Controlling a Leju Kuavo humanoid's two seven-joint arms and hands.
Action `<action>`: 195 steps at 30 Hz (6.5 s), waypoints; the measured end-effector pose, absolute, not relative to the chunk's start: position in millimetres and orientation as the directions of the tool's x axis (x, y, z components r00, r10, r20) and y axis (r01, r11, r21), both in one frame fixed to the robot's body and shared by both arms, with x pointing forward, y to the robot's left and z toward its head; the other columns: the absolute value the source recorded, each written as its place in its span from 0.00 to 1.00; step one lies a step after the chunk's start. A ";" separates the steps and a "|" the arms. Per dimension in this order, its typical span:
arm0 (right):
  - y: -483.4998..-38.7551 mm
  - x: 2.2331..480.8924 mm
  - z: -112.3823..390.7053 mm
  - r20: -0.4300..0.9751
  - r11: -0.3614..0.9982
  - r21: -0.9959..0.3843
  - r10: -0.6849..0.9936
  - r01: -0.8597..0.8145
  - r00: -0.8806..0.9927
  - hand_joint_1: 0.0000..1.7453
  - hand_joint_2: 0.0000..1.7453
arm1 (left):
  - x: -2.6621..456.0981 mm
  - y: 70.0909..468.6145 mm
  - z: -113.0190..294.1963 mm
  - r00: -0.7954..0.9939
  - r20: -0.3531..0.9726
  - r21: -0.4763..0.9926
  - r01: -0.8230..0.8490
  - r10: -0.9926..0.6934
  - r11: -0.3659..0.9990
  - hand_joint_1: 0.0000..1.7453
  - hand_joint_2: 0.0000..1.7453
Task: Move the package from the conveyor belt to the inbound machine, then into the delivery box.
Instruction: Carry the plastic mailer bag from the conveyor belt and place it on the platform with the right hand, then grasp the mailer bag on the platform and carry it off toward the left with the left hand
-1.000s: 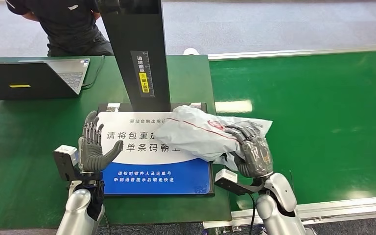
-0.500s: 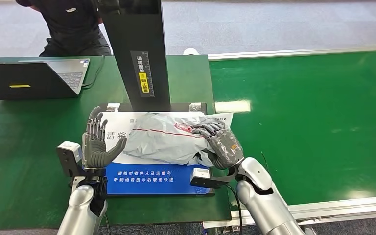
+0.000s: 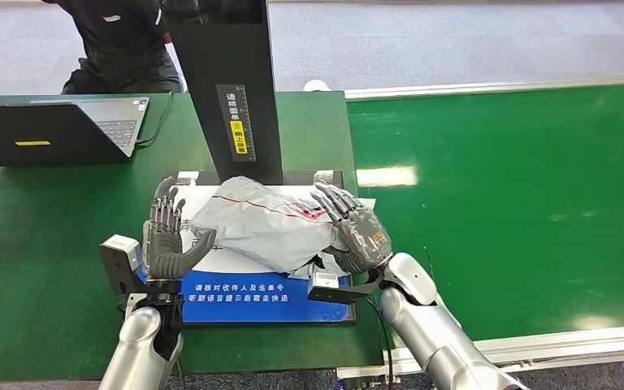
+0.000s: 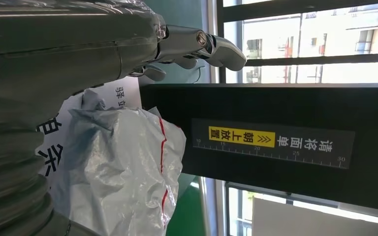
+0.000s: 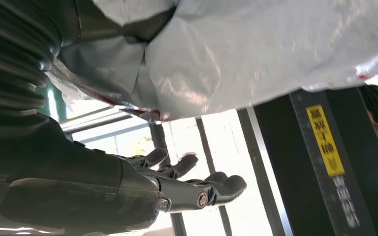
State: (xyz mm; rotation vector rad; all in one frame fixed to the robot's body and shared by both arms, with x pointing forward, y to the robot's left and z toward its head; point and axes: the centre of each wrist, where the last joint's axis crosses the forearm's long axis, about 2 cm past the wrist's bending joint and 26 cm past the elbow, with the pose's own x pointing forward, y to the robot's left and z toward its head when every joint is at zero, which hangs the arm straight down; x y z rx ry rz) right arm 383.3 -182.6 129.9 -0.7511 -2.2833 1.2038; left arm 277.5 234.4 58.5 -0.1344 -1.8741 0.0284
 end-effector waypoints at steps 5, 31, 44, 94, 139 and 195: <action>-181.7 382.2 127.7 0.081 0.452 -0.846 0.632 0.282 -0.771 0.00 1.00 | 279.0 232.3 58.3 -0.293 0.949 -0.092 0.085 0.113 0.992 0.00 1.00; -211.7 332.2 190.0 0.599 0.996 -0.093 0.061 0.006 -0.799 0.00 1.00 | 260.9 244.0 42.0 -0.244 0.963 -0.110 0.013 0.110 0.994 0.00 1.00; -288.3 302.5 141.8 0.743 1.000 -0.015 0.029 0.026 -0.669 0.00 1.00 | 259.7 248.3 42.2 -0.247 0.963 -0.108 0.006 0.106 0.994 0.00 1.00; -294.7 274.7 136.7 0.797 0.995 -0.064 0.004 -0.077 -0.604 0.00 1.00 | 260.2 254.0 54.0 -0.250 0.966 -0.070 0.022 0.074 0.997 0.00 1.00; -297.7 278.0 132.9 0.798 0.994 -0.050 -0.019 -0.098 -0.602 0.00 1.00 | 251.3 205.9 62.0 -0.244 0.390 0.919 0.037 -0.888 0.393 0.00 1.00; -299.9 271.8 124.9 0.821 0.995 -0.049 -0.008 -0.084 -0.570 0.00 1.00 | 270.4 332.7 57.4 0.196 0.185 0.917 -0.386 -0.963 0.098 1.00 1.00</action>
